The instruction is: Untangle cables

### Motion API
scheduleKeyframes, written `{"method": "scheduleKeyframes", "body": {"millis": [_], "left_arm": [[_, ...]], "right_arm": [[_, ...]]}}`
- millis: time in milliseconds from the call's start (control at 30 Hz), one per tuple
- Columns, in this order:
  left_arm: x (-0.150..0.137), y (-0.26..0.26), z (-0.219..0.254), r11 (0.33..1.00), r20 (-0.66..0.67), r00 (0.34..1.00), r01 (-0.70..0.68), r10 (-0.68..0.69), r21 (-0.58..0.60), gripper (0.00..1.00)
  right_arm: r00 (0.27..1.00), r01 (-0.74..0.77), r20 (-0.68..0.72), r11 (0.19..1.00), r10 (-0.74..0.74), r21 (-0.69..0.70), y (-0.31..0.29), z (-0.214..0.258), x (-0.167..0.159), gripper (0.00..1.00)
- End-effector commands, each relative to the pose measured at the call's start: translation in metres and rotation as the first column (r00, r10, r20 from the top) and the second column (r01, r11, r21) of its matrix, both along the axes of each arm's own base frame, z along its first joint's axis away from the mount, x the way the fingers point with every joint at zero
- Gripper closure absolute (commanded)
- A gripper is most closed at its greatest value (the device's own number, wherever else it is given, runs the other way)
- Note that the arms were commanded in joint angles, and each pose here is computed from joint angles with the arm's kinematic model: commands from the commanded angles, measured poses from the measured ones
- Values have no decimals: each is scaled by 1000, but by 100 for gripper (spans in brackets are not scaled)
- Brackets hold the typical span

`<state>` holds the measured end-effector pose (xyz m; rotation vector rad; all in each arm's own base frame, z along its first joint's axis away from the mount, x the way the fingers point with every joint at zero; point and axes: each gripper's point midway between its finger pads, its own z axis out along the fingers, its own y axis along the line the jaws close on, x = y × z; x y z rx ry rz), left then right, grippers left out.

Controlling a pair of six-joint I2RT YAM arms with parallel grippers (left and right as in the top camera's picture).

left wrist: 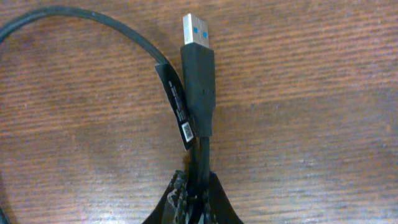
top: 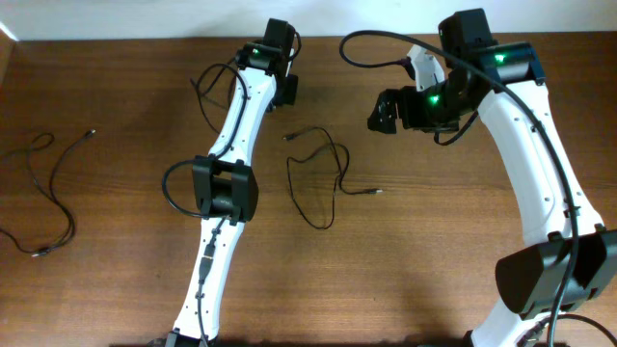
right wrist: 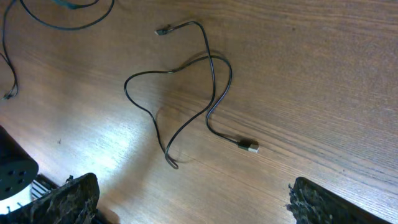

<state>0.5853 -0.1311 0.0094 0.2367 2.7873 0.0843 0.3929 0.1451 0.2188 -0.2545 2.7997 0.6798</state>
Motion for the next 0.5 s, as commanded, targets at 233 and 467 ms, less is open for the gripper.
{"method": "scheduleKeyframes", "body": {"millis": [233,467], "left_arm": [[10,39,154,997,258,963,-66,70,-27,100],[-13,159,297,964,483,836,-248,261,-91,100]], "right_arm": [[1000,-13,11,1000,13,-10,1,1,-1,1],[1000,-12,11,1000,13,-10,1,1,-1,1]]}}
